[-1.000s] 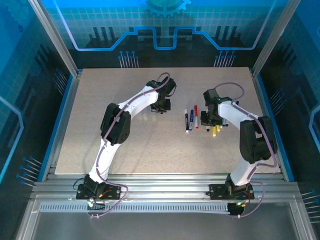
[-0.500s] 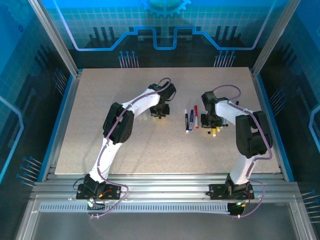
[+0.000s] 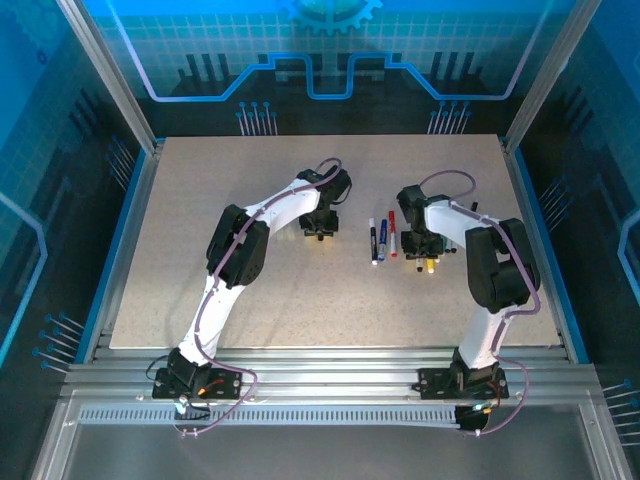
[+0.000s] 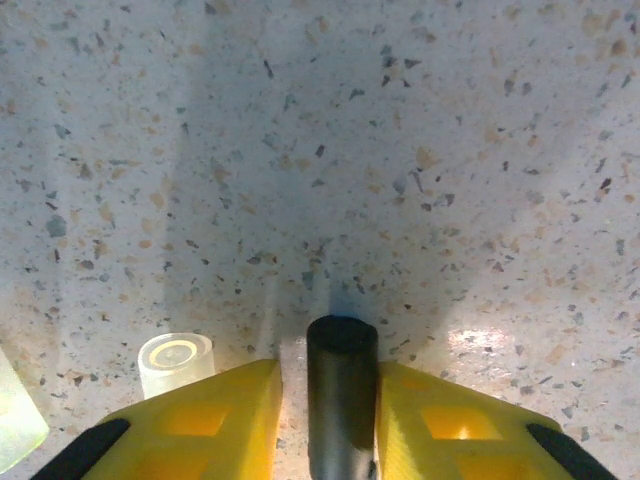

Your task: Open the pen caps

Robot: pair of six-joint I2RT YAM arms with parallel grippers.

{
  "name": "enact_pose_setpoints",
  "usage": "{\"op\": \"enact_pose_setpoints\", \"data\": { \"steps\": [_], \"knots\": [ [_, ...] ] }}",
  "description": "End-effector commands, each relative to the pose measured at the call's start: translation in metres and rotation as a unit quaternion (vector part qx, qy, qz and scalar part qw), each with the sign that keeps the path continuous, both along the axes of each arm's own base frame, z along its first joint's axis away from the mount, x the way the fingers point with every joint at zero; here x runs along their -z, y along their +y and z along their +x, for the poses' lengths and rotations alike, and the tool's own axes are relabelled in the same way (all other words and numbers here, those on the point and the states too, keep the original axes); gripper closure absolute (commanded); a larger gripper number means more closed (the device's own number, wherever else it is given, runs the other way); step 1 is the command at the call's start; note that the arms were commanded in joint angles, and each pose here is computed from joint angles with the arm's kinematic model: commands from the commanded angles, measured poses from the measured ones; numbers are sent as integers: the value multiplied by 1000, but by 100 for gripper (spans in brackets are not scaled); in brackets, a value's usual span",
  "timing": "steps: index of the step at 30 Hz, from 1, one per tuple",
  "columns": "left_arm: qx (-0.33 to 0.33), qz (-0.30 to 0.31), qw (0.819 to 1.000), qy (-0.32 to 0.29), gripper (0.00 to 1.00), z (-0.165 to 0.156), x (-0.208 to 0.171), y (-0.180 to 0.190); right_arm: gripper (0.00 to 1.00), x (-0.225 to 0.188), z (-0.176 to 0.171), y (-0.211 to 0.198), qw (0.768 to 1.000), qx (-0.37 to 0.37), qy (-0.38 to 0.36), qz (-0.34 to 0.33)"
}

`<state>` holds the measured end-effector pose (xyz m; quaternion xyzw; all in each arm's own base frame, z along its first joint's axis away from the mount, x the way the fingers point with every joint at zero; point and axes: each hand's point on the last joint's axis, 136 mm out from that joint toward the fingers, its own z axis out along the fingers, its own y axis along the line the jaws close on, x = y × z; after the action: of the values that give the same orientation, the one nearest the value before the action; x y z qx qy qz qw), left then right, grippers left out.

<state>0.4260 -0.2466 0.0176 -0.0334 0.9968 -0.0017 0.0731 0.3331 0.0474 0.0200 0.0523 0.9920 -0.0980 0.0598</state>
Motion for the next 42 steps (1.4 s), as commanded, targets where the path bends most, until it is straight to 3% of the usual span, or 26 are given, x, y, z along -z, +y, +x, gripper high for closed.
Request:
{"op": "enact_pose_setpoints", "data": {
  "steps": [1, 8, 17, 28, 32, 42],
  "knots": [
    [-5, 9, 1000, 4, 68, -1, 0, 8, 65, -8, -2, -4, 1000, 4, 2, -28],
    [-4, 4, 1000, -14, 65, 2, -20, 8, 64, -39, 3, 3, 999, 1, -44, -20],
    [-5, -23, 998, -53, 65, 6, -63, 4, 58, -77, 18, 69, 987, -38, -126, 96],
    [2, -151, 987, -63, 66, -6, -84, -29, 63, -51, 34, 122, 985, -58, -99, 125],
    [-1, -159, 985, -59, 67, -9, -81, -31, 70, -38, 39, 129, 987, -56, -85, 123],
    [-1, -156, 986, -55, 67, -11, -75, -29, 71, -16, 38, 129, 992, -56, -53, 101]
  ]
}}
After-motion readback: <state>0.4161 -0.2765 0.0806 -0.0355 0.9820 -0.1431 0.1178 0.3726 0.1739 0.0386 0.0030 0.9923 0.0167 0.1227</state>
